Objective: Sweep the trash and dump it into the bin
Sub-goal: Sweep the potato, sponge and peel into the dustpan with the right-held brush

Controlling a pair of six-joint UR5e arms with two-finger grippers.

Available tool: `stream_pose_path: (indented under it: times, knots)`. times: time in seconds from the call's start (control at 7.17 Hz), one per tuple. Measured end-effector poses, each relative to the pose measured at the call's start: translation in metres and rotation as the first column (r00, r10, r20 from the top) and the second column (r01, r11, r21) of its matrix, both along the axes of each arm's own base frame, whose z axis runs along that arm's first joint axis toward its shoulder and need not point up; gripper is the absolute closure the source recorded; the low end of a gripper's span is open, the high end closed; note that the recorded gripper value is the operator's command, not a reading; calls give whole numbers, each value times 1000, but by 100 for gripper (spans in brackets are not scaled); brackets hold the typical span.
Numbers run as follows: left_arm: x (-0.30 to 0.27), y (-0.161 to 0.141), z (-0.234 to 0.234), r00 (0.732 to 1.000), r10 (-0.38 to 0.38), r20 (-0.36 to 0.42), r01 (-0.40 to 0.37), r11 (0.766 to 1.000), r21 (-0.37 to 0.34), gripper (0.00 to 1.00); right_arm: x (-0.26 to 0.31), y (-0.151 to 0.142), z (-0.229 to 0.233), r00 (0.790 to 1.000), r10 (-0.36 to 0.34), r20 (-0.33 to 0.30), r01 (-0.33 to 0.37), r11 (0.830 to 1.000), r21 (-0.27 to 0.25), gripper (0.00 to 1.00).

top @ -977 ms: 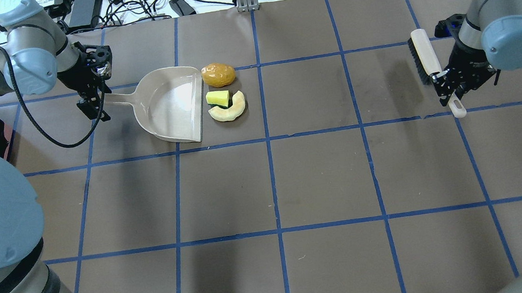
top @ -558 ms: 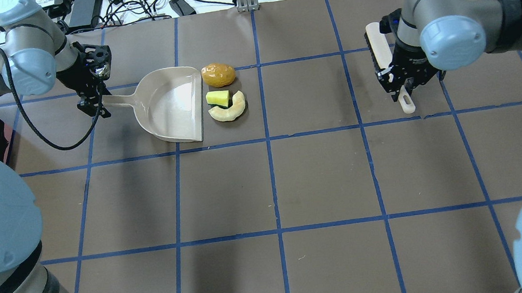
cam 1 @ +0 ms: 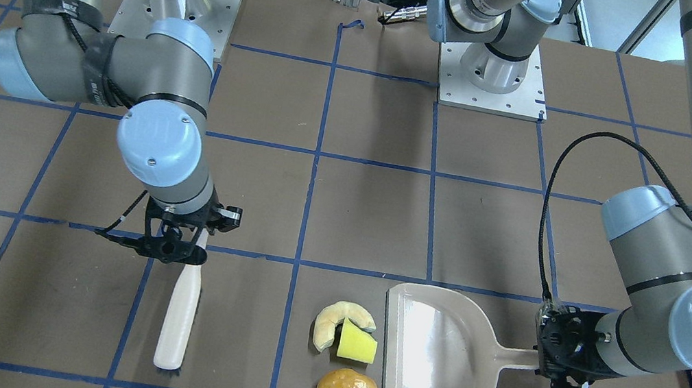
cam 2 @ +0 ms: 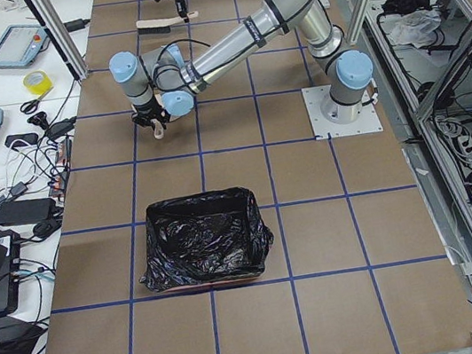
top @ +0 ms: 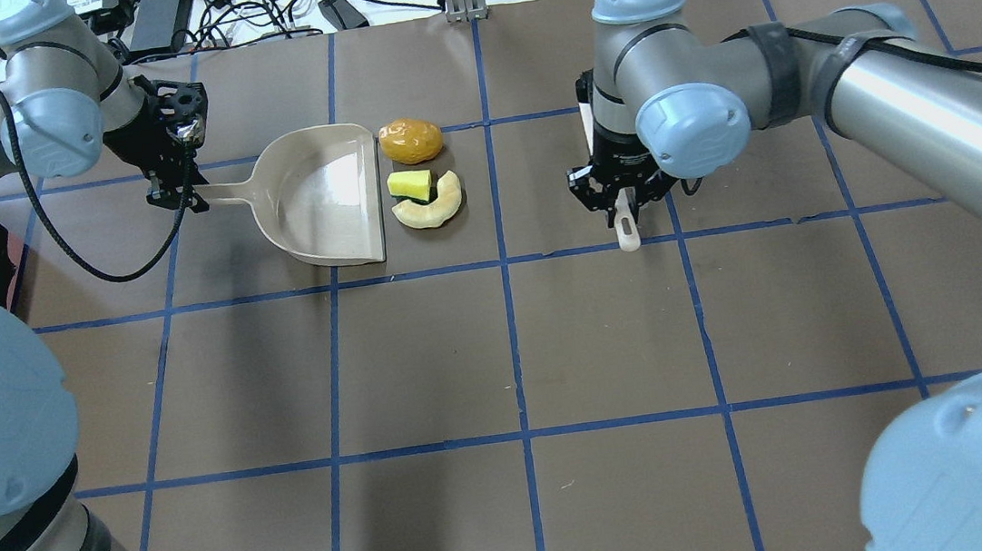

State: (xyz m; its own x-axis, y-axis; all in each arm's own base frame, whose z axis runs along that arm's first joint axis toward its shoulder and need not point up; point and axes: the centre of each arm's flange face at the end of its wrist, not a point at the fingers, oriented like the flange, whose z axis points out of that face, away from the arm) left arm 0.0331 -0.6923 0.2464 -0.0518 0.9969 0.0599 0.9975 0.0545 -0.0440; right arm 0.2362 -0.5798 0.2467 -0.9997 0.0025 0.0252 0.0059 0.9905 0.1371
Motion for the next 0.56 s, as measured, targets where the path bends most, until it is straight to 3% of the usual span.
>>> stream_pose_path:
  times: [0.56]
  knots:
    - [0,0,-1,1000,0,2,0,1000,1,84,85,-19,-15,999,-24,28,24,1000,-2,100]
